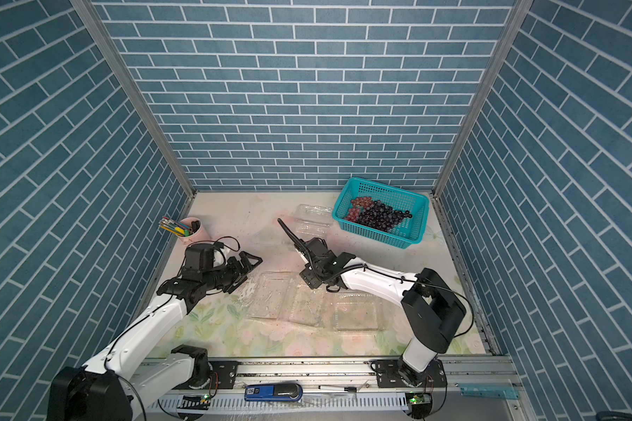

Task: Pack grapes into containers
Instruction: Move the packing box to the center of the board.

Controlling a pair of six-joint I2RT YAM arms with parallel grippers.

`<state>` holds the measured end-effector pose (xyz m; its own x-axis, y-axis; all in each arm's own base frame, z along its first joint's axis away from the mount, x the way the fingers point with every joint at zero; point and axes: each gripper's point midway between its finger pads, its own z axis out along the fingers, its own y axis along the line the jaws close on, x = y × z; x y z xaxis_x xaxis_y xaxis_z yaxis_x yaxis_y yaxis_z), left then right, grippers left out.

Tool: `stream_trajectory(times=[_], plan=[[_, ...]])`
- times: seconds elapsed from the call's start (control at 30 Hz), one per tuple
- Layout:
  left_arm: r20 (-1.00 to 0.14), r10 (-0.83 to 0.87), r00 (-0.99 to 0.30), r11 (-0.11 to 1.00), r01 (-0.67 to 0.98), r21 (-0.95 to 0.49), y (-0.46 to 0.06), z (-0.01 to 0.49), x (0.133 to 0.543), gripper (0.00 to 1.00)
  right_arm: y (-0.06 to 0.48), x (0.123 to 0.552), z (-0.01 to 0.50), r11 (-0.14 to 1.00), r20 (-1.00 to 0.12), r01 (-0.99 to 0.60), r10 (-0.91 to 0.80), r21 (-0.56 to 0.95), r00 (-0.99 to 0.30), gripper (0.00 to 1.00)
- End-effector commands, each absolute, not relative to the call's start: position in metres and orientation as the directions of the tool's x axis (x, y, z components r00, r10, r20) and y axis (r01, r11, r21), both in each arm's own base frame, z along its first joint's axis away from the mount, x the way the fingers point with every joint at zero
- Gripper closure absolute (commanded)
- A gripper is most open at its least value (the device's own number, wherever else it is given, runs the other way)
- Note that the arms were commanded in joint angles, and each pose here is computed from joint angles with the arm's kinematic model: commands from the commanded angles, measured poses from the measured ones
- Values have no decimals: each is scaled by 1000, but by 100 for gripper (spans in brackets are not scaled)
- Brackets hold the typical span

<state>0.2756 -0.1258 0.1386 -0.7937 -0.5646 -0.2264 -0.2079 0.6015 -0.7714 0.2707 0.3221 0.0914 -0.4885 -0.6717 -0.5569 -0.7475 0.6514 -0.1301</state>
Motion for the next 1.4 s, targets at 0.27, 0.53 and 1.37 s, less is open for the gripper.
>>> stream_trajectory(times=[0.27,0.53,1.37], plan=[[-211,-589,-780,577,-223,-786,-113,144,263,0,354,258,61,546,-493,-830,-756,-111,-431,42],[-189,-605,-773,546,-230,-806,-109,154,268,0,368,270,61,612,-521,-784,-704,-101,-483,73],[-244,-641,-727,559,-225,-798,-84,175,283,0,464,369,61,920,-597,-387,-277,62,-753,88]])
